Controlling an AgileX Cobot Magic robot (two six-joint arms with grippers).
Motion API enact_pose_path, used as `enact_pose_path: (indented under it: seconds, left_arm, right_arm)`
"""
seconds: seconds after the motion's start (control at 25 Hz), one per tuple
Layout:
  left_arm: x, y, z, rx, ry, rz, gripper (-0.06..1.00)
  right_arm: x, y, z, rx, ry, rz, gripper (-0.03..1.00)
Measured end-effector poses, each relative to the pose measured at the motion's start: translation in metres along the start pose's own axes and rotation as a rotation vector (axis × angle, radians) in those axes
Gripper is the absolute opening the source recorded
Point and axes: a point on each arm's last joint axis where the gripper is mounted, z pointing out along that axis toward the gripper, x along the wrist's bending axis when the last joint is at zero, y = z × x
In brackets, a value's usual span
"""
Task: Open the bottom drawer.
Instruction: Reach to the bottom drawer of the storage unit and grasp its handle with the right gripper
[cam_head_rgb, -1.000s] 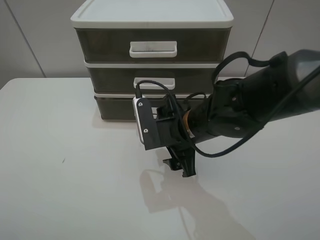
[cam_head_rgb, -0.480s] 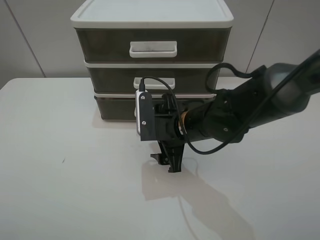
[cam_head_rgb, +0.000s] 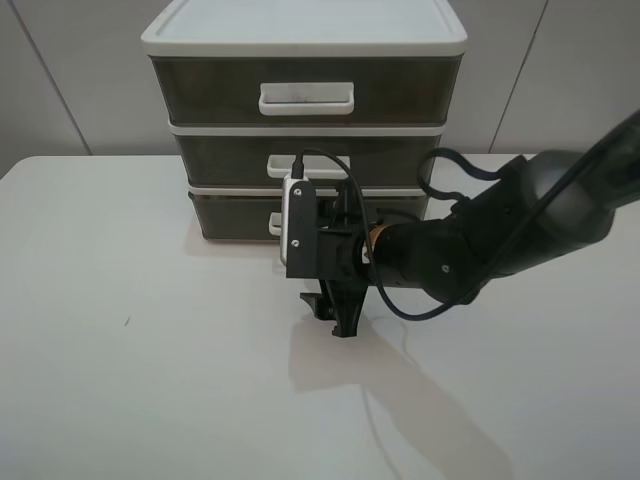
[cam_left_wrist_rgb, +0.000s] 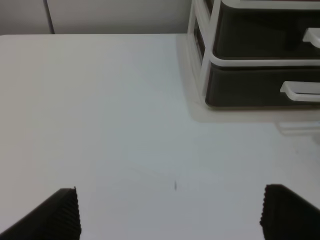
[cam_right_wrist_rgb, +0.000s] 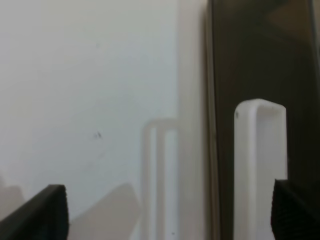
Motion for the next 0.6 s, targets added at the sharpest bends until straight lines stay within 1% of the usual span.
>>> enact_pose_path:
  seconds: [0.12,0.2,0.48,0.6]
  left_arm:
    - [0.000,0.000,0.000,0.000,0.000,0.000,0.74]
    - [0.000,0.000,0.000,0.000,0.000,0.000,0.74]
    - [0.000,0.000,0.000,0.000,0.000,0.000,0.74]
    - [0.000,0.000,0.000,0.000,0.000,0.000,0.74]
  right_arm:
    - [-0.003,-0.002,0.000,0.004,-0.051,-0.025,0.80]
    - [-0.003,-0.002,0.002,0.003,-0.070,-0.028,0.80]
    - [0.011,-0.012,0.016,0.022,-0.061,-0.033,0.80]
    - [0.010,-0.011,0.016,0.016,-0.079,-0.034,0.80]
